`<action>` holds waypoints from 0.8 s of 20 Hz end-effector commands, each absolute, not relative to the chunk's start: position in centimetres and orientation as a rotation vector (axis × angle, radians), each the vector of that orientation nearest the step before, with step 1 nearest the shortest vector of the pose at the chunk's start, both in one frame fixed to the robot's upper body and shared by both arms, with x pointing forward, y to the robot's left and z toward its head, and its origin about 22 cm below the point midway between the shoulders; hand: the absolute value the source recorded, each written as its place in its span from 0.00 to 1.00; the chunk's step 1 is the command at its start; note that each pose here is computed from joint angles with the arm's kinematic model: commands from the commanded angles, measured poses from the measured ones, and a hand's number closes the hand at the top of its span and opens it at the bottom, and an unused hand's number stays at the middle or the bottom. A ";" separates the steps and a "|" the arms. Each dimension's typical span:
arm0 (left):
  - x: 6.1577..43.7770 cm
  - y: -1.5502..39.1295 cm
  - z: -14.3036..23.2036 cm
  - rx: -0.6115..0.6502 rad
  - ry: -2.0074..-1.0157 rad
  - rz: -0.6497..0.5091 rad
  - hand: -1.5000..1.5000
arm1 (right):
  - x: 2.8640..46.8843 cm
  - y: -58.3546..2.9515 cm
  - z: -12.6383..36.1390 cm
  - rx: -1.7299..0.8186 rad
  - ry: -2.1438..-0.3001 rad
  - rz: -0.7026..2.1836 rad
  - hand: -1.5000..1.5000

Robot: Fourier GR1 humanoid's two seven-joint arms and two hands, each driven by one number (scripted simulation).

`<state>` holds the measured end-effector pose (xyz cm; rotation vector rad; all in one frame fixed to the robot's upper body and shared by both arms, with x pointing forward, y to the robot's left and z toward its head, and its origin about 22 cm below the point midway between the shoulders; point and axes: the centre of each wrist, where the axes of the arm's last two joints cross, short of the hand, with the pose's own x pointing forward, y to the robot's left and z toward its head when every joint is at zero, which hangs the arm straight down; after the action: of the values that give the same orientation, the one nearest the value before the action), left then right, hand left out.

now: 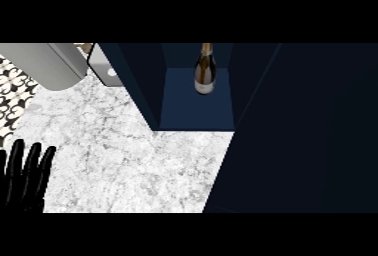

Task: Pick up the wine, place it into the cabinet and close the cabinet

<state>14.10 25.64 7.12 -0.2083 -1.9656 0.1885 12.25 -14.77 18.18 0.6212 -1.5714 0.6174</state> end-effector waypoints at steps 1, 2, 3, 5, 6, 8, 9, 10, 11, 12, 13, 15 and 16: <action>15.2 29.1 8.2 -0.186 -1.965 0.213 0.00 | 8.9 -14.1 19.7 0.731 -1.639 0.664 1.00; 14.6 29.5 8.5 -0.170 -1.963 0.186 0.00 | 9.0 -14.2 19.6 0.714 -1.628 0.690 1.00; 14.3 29.5 7.3 -0.164 -1.962 0.191 0.00 | 8.0 -13.6 19.5 0.738 -1.610 0.667 1.00; 14.1 30.1 6.9 -0.159 -1.961 0.167 0.00 | 8.8 -13.0 19.6 0.732 -1.625 0.688 1.00; 14.1 30.4 8.0 -0.180 -1.970 0.158 0.00 | 7.5 -12.9 20.5 0.732 -1.624 0.673 1.00; 13.9 31.7 8.1 -0.192 -1.954 0.170 0.00 | 7.9 -11.7 19.7 0.746 -1.611 0.670 1.00; 14.2 32.6 8.6 -0.188 -1.951 0.156 0.00 | 8.4 -10.9 19.5 0.755 -1.594 0.675 1.00; 15.6 32.2 9.1 -0.188 -1.960 0.165 0.00 | 8.3 -10.0 18.6 0.764 -1.607 0.662 1.00; 14.4 31.8 8.3 -0.199 -1.945 0.167 0.00 | 8.4 -9.9 18.9 0.759 -1.621 0.652 1.00; 13.6 32.3 8.1 -0.181 -1.957 0.141 0.00 | 8.5 -10.0 18.9 0.745 -1.620 0.639 1.00; 15.0 33.0 8.9 -0.180 -1.959 0.167 0.00 | 8.4 -9.6 18.8 0.746 -1.649 0.628 1.00; 15.4 33.5 8.2 -0.167 -1.955 0.152 0.00 | 8.6 -9.3 18.9 0.718 -1.664 0.624 1.00; 15.0 33.5 8.8 -0.205 -1.935 0.144 0.00 | 8.5 -9.2 18.8 0.724 -1.674 0.632 1.00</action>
<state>14.86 32.56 8.53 -0.1836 -1.9524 0.1558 10.84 -12.40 18.02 0.5895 -1.6164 0.5210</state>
